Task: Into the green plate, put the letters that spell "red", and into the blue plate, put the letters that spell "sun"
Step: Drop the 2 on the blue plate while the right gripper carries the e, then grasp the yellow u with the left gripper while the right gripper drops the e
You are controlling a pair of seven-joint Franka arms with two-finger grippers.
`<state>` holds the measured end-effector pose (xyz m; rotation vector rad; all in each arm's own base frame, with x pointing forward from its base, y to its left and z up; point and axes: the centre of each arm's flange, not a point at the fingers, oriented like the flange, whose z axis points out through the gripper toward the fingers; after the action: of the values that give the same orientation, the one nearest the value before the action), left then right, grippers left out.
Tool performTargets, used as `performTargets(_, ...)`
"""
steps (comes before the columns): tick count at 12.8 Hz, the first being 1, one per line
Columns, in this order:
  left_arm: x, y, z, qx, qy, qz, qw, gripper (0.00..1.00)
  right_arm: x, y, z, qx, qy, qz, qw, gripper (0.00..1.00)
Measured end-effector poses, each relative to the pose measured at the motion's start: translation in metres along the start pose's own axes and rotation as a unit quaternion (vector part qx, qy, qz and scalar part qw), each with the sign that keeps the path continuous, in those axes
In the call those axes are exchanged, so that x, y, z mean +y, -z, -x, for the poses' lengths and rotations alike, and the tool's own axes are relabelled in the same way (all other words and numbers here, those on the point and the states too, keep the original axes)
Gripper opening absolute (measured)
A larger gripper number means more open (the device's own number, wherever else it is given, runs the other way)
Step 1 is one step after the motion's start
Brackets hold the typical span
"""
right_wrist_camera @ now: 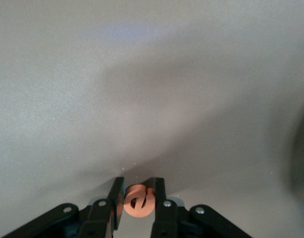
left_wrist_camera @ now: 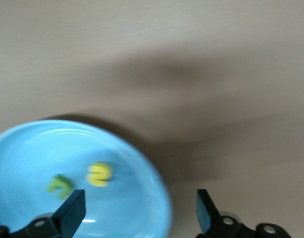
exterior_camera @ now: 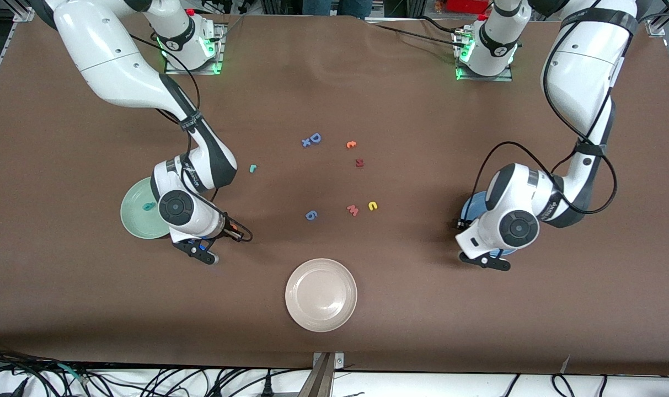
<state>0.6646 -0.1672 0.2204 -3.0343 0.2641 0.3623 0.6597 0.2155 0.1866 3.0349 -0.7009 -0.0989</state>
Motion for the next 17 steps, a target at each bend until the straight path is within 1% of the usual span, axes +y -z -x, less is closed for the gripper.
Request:
performTargets(2,0.06,0.014,0.008,0.007,0.049,0.018,0.999,1.0,0.004,0.012,-0.004,0.002,0.001,0.0,1.0,0.29)
performTargets(4,0.12,0.019,0.02,0.015,0.077,0.019,0.997,1.0,0.014,0.028,-0.01,-0.001,0.01,0.005,1.0,0.29)
performTargets(5,0.146,0.021,0.025,0.026,0.086,0.021,0.996,1.0,0.022,0.038,-0.015,-0.005,0.019,0.011,1.0,0.29)
performTargets(7,0.186,0.023,0.032,0.049,0.114,0.031,0.992,1.0,0.047,0.058,-0.028,-0.013,0.043,0.022,0.999,0.29)
performTargets(8,0.202,0.021,0.036,0.053,0.126,0.035,0.99,1.0,0.063,0.066,-0.034,-0.017,0.058,0.026,0.998,0.29)
performTargets(10,0.224,0.008,0.039,0.058,0.153,0.045,0.985,1.0,0.097,0.073,-0.041,-0.025,0.09,0.032,0.995,0.29)
performTargets(13,0.241,-0.021,0.042,0.052,0.181,0.053,0.981,1.0,0.156,0.074,-0.044,-0.043,0.137,0.041,0.989,0.29)
performTargets(15,0.243,-0.032,0.04,0.052,0.184,0.058,0.98,0.96,0.193,0.07,-0.047,-0.057,0.15,0.044,0.986,0.29)
performTargets(17,0.242,-0.04,0.039,0.048,0.185,0.057,0.98,0.89,0.213,0.062,-0.049,-0.064,0.143,0.044,0.987,0.29)
